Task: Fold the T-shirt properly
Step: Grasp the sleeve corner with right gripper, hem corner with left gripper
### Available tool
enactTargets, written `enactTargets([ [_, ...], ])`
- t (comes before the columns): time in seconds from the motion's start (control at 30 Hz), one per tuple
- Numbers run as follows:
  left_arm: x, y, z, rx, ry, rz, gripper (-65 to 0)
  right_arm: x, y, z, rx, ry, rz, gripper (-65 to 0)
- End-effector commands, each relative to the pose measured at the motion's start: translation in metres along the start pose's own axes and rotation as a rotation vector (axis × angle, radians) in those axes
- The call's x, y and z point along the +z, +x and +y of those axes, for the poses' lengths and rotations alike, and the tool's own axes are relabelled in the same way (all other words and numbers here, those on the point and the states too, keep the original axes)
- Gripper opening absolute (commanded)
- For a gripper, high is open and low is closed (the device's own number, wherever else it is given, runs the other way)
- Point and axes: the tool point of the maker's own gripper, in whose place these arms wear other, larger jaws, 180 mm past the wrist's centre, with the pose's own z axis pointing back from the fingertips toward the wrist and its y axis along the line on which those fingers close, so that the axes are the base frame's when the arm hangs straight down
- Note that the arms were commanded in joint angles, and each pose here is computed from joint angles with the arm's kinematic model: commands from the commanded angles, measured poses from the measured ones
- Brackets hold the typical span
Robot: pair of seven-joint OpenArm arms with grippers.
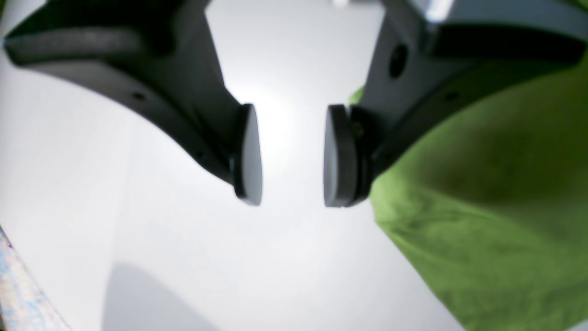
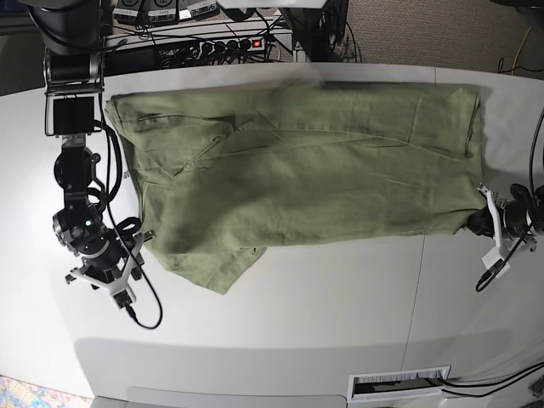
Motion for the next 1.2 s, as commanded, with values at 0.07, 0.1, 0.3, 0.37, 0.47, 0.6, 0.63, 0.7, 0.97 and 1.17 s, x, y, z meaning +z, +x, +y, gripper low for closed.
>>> enactTargets([
  [0.07, 0.014, 0.015, 0.013, -0.014, 0.032, -0.040, -65.0, -0.004, 0.017, -0.019, -0.036, 0.003, -0.056, -41.8],
  [0.1, 0.014, 0.014, 0.013, -0.014, 0.032, -0.040, -65.0, -0.008, 0.017, -0.018, -0.047, 0.017, -0.055, -41.8],
  [0.3, 0.014, 0.015, 0.013, -0.014, 0.032, -0.040, -65.0, -0.030, 0.012, 0.001, -0.097, 0.095, -0.034, -41.8],
  [0.37, 0.014, 0.015, 0.013, -0.014, 0.032, -0.040, -65.0, -0.036, 0.011, 0.008, -0.110, 0.114, -0.027, -41.8],
  [0.47, 0.014, 0.015, 0.013, -0.014, 0.032, -0.040, -65.0, -0.044, 0.011, 0.015, -0.103, 0.122, -0.018, -41.8],
  [0.6, 0.014, 0.014, 0.013, -0.014, 0.033, -0.039, -65.0, -0.051, 0.007, 0.019, -0.096, 0.125, -0.006, -41.8],
  [0.63, 0.014, 0.014, 0.013, -0.014, 0.033, -0.039, -65.0, -0.051, 0.005, 0.019, -0.097, 0.127, -0.001, -41.8],
  [0.7, 0.014, 0.015, 0.013, -0.014, 0.032, -0.040, -65.0, -0.053, -0.002, 0.021, -0.104, 0.133, 0.019, -41.8],
  [0.97, 0.015, 0.014, 0.013, -0.014, 0.033, -0.039, -65.0, -0.059, -0.041, 0.035, -0.139, 0.167, 0.129, -46.5],
  [1.17, 0.014, 0.015, 0.013, -0.014, 0.033, -0.040, -65.0, -0.059, -0.032, 0.028, -0.137, 0.158, 0.113, -53.7],
])
